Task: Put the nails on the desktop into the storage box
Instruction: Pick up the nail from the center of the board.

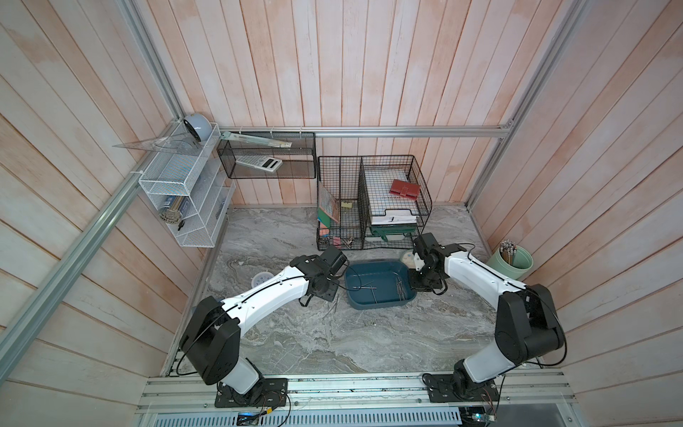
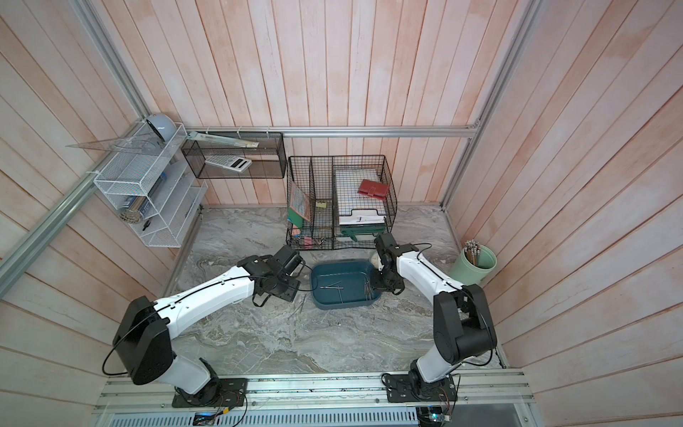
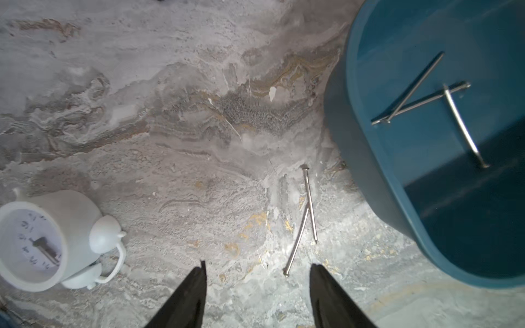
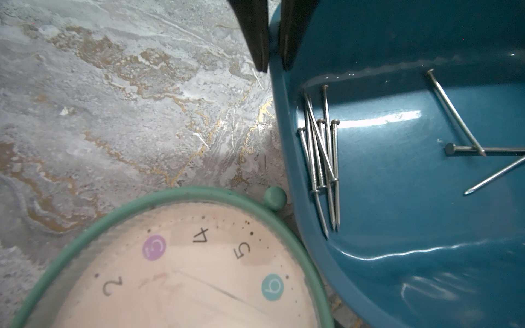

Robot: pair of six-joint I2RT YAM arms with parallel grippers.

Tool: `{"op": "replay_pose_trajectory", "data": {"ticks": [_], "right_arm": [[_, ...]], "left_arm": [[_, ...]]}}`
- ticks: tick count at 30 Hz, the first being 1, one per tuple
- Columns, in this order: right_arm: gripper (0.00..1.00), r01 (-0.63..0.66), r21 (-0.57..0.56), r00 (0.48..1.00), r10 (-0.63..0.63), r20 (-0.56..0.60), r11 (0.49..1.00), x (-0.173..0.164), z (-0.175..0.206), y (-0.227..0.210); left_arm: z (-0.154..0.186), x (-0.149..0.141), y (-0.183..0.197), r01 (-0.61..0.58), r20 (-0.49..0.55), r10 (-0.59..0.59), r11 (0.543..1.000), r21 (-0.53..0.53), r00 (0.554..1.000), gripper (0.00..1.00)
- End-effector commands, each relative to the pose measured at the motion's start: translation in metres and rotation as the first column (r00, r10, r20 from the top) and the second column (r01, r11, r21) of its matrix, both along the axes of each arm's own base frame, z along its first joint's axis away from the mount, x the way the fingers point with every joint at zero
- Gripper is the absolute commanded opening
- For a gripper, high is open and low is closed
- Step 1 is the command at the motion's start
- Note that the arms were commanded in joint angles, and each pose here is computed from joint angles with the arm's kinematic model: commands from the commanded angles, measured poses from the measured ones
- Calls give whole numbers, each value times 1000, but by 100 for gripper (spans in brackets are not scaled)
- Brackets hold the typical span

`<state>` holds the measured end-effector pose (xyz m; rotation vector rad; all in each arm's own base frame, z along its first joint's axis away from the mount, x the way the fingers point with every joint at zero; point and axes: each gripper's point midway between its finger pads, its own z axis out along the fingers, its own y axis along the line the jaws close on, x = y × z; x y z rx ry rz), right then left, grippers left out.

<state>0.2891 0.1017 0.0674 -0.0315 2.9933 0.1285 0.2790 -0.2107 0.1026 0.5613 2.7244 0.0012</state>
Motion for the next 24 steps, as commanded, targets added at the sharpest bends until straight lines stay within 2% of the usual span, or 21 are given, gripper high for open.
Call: {"op": "replay_pose_trajectory", "data": {"ticks": [1, 16, 20, 24], "right_arm": [[0, 41, -109, 994, -52, -96, 993, -25, -20, -26], [0, 82, -148, 993, -93, -70, 986, -22, -10, -41], [0, 89, -153, 994, -98, -55, 984, -22, -5, -43], [0, 92, -160, 994, -100, -48, 983, -22, 0, -45]], "left_arm": [[-14, 6, -16, -1, 0, 1, 999, -48, 1000, 62], [-56, 15, -39, 10, -24, -12, 996, -85, 1000, 56], [-64, 14, -41, 11, -42, -15, 996, -86, 999, 53], [-70, 16, -42, 21, -44, -24, 997, -79, 999, 45]]}}
